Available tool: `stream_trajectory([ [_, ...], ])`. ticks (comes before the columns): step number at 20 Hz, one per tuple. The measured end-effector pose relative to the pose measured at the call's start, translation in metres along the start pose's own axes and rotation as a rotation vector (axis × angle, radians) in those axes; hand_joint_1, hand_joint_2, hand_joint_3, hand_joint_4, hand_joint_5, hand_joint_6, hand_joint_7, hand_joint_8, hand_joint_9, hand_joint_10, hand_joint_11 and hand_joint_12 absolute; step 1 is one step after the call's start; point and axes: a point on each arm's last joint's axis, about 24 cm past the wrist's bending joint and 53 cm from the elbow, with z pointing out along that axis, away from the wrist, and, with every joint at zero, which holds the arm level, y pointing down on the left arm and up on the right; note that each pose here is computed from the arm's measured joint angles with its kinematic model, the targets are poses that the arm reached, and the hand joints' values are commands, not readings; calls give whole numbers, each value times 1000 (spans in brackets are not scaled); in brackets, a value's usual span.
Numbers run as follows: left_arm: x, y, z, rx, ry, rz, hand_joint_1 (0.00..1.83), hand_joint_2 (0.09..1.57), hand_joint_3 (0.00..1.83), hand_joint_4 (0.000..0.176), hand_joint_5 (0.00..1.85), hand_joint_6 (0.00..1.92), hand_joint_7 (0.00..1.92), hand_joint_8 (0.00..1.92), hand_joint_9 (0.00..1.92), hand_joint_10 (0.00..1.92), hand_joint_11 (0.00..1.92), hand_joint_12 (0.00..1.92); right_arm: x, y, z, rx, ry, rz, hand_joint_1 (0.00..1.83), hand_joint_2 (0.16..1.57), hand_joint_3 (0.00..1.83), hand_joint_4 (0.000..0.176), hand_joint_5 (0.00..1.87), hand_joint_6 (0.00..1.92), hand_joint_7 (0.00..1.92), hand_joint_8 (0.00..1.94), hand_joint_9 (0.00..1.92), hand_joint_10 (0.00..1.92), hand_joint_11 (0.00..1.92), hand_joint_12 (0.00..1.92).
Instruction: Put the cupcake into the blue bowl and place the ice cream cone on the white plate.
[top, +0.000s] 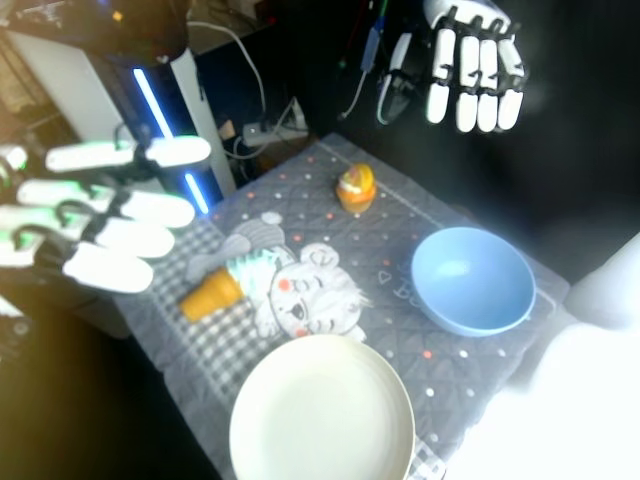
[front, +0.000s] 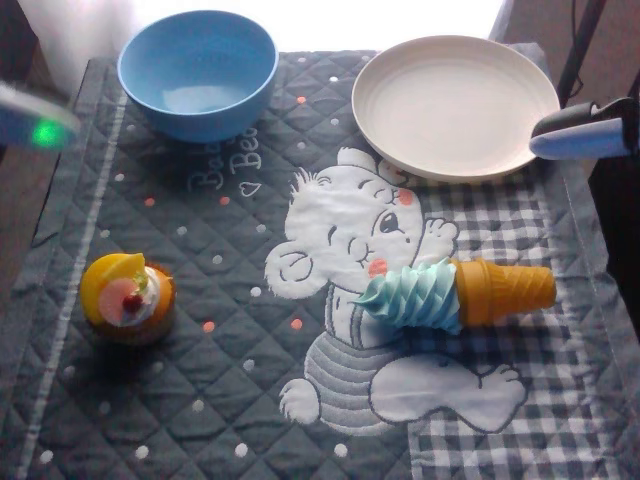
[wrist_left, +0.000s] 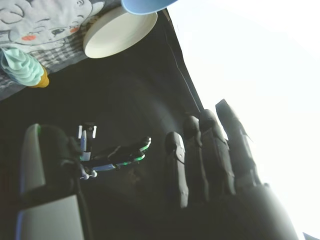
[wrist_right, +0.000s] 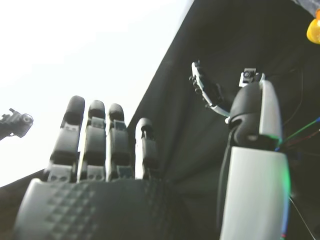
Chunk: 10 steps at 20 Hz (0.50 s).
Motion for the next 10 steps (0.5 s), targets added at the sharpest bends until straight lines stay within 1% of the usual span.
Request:
stream_trajectory([
  [1,-1,-1,0,3,-3,-3,287,978,0,0,238,0,381,2,393,9,34,952,1,-1,0,3,6,-1,753,747,3,45,194,0,493,0,527,52,47,1284],
  [2,-1,-1,0,3,-4,-5,277,982,0,0,237,0,369,3,371,10,6,865,2,-1,0,4,6,-1,752,747,2,46,192,0,488,0,523,45,37,1277],
  [3,1,-1,0,3,0,-5,260,972,0,0,226,1,365,2,356,4,0,791,1,-1,0,3,8,-1,754,745,1,27,188,0,504,6,537,47,38,1275],
  [4,2,0,0,2,5,-8,290,969,0,0,228,2,369,2,363,5,0,793,2,-1,0,2,8,0,743,748,1,25,185,0,518,5,558,39,58,1260],
  [5,5,0,-1,2,14,-18,327,948,0,0,234,1,393,1,415,7,105,809,2,-1,0,1,11,5,754,736,0,30,194,4,530,8,574,40,83,1261],
  [6,8,-1,-1,5,28,-18,373,946,1,0,243,3,402,3,421,5,107,806,3,1,0,-4,16,10,759,724,0,28,203,7,541,10,582,40,95,1261],
  [7,12,-3,-1,11,40,-23,407,934,0,0,264,1,425,1,447,5,108,850,8,2,0,-11,34,15,744,693,0,29,209,8,542,9,590,40,112,1264],
  [8,14,-3,-2,12,46,-27,388,934,2,0,276,3,434,3,454,5,113,863,11,3,0,-16,49,18,734,697,0,7,205,5,529,3,584,35,122,1271],
  [9,17,-4,-4,12,57,-29,399,947,6,0,292,8,439,4,446,0,96,857,16,4,-1,-17,71,20,713,684,0,0,214,3,530,1,583,23,149,1263],
  [10,21,-4,-6,11,71,-27,393,949,6,0,298,8,438,2,440,0,99,853,21,3,-1,-15,93,24,715,686,0,0,217,2,537,2,587,16,175,1221],
])
